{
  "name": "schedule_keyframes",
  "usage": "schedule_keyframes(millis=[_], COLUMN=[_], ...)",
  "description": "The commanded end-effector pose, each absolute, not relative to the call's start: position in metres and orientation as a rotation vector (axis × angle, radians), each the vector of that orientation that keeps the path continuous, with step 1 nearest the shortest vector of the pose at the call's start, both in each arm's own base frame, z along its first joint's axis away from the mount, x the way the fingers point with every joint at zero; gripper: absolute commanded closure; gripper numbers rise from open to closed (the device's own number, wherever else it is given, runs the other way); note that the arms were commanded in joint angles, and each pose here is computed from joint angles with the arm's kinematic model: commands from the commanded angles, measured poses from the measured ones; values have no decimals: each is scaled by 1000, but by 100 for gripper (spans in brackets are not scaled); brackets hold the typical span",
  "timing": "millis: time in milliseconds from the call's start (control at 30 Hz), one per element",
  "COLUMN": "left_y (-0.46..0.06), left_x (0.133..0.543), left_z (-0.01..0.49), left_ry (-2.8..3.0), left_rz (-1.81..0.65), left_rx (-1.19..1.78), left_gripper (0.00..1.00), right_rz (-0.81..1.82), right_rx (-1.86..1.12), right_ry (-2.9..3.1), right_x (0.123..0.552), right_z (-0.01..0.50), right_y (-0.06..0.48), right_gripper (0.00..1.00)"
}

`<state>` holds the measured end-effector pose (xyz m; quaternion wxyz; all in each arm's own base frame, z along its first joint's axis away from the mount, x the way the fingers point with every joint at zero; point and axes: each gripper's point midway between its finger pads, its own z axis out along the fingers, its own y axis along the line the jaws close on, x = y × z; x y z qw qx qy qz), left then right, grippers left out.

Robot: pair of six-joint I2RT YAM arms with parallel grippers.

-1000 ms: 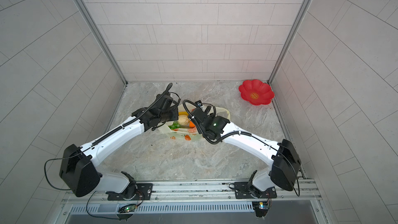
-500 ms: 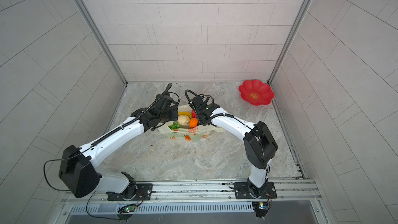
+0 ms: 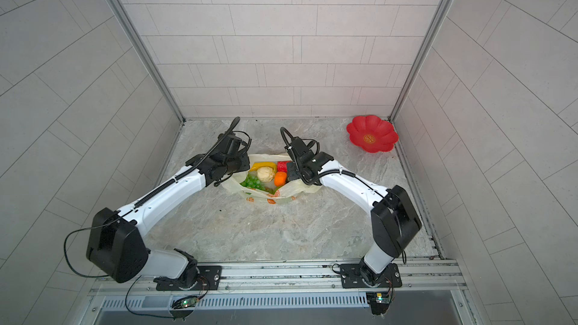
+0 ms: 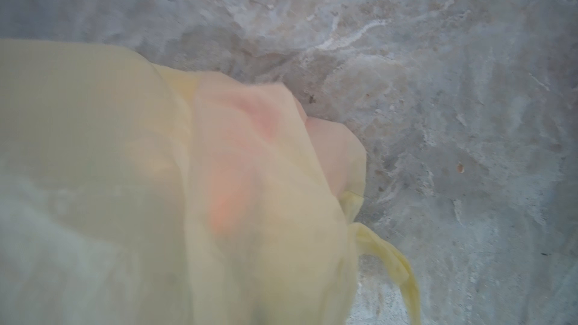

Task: Take fruits out of the plastic bag
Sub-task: Spread open the plastic bag at the top-center of the table.

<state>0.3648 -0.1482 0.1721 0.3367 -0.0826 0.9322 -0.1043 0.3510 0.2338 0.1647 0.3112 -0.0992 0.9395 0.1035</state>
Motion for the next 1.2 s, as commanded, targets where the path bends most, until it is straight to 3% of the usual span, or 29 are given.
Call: schedule_keyframes(millis=[0, 267, 433, 533, 800, 933, 1167], left_y=[-130, -115, -117, -114, -110, -117, -133], left_x=[352, 293, 285, 286, 292, 295, 301], left_z=[160, 165, 141, 129, 90, 69, 82], left_ry=[2457, 2459, 2530, 2552, 2620, 2656, 2588], left_rz=[-191, -86, -79, -23, 62, -64, -279], left_rx=[-246, -211, -184, -170, -196, -229, -224], left_gripper=[50, 26, 21, 12, 12, 24, 78], right_rz=[438, 458, 443, 439, 419, 410, 426], right_rx=[-215, -167, -199, -225, -247, -223, -163], right_ry=[2455, 2402, 2381, 2369, 2335, 2326, 2307], right_x=[335, 310, 300, 295, 283, 280, 288], right_z=[174, 166, 166, 168, 172, 169, 160], right_y=[240, 233, 237, 239, 236, 229, 209], right_gripper=[100, 100, 100, 100, 100, 100, 100])
